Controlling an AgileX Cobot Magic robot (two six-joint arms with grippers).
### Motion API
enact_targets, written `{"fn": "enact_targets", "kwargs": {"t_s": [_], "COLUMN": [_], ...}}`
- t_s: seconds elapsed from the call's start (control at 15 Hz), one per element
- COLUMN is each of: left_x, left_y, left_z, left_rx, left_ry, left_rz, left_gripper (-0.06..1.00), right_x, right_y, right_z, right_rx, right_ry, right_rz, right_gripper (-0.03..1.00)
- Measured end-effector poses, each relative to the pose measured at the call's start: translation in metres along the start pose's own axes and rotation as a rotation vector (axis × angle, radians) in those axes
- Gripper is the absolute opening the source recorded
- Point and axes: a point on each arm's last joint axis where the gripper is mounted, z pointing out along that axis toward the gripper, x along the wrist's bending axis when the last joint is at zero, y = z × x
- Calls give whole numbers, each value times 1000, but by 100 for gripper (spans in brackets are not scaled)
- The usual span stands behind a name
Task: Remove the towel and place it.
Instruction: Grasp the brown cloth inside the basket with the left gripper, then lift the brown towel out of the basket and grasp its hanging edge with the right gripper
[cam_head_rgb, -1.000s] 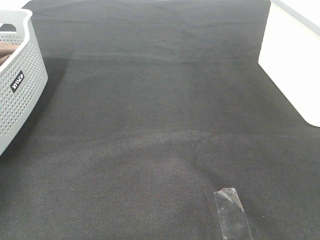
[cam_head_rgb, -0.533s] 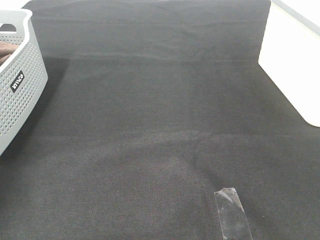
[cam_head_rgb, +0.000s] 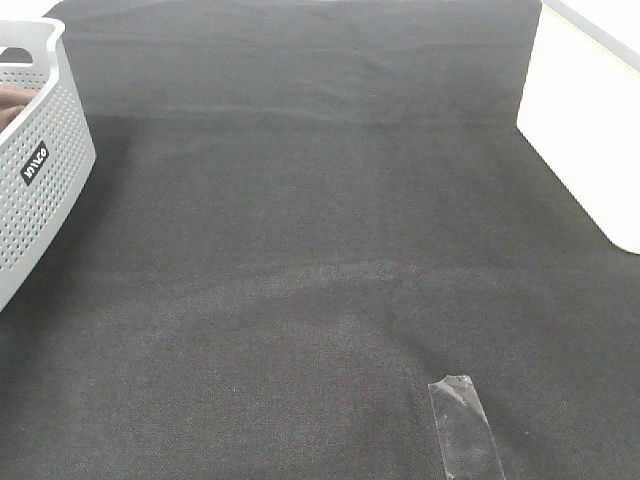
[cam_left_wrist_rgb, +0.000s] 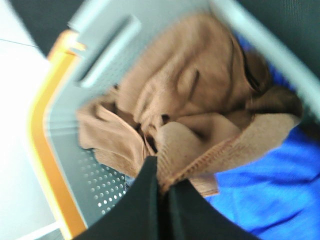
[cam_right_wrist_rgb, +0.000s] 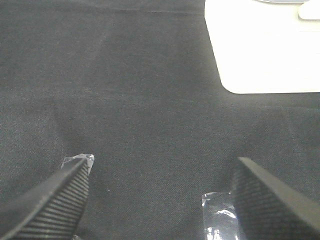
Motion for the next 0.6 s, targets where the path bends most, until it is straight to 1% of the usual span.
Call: {"fn": "enact_targets", "kwargs": {"t_s": [0.13,0.27,0.33,0.4,0.47,0.53,0.6], "left_x": [-3,-12,-24,-31,-38,-49,-59], "left_y": [11,24,37,45,52,60,67], "left_z": [-43,-85,-113,-132,-146,-164,-179], "left_rx": [-82,-180,-271,-337,-395,-466,-535], "left_ry": [46,88,119,139,152,161,164], "left_rz": [-14,12,45,67,87,112,137], "left_gripper": [0,0,0,0,0,0,0], "right_x": [0,0,1,2,5,9,14], "right_y": [0,1,5,10,16,22,31], "right_z": [0,1,4,7,11,16,22], "right_rx": [0,3,29,47,57,54,27], "right_ry": [-2,-2,17,45,92,147,217], "right_rz": [-1,-2,-19,-48,-83,-135,-181], "right_gripper": [72,72,72,72,72,72,72]}}
